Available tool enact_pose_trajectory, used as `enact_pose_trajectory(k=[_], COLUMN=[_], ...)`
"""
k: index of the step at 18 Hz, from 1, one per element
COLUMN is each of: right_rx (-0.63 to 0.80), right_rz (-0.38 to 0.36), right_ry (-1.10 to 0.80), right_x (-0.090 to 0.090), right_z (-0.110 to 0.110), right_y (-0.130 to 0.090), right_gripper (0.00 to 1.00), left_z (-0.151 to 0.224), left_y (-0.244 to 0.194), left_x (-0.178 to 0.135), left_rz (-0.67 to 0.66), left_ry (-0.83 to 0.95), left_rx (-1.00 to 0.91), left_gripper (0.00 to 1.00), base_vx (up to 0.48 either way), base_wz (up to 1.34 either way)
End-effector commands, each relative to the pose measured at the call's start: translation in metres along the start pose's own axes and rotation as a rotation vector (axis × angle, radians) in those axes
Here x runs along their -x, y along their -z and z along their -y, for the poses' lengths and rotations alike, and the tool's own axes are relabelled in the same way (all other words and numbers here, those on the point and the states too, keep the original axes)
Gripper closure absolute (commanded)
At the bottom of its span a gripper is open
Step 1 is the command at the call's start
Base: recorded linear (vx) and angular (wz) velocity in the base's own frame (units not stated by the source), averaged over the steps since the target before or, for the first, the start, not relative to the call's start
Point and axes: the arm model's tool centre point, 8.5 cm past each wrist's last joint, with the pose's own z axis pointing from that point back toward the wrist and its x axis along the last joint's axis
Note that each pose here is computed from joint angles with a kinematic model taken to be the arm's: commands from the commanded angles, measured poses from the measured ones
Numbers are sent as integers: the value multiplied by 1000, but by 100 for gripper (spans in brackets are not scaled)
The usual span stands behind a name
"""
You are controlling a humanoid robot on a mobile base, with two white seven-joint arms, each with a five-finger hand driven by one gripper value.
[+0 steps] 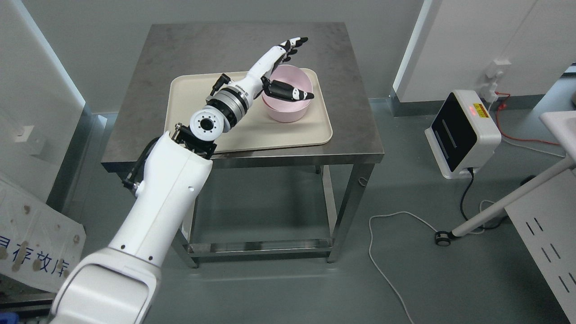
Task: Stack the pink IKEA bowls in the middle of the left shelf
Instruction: 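Release the stacked bowl and reposition the left hand at the stack's rim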
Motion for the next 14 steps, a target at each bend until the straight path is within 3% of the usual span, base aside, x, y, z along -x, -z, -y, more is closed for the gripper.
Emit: enact_pose_trajectory(k=[1,7,11,14], right_rx=[15,15,15,14], right_rz=[0,0,0,0], right_ry=[-3,-1,-3,-3], right_x=[0,0,0,0], right_z=[11,11,11,11], right_y=[0,0,0,0], right_gripper=[0,0,0,0], left_z=[35,3,7,17], left_y=[-35,-16,-10,-7], left_x=[-35,-46,-32,-18], left_rz=[137,-31,-212,-267], left_ry=[199,603,745,772], left_rx=[42,-29,43,108], left_gripper=[2,10,12,16], base_vx=[0,0,0,0], base_wz=[0,0,0,0])
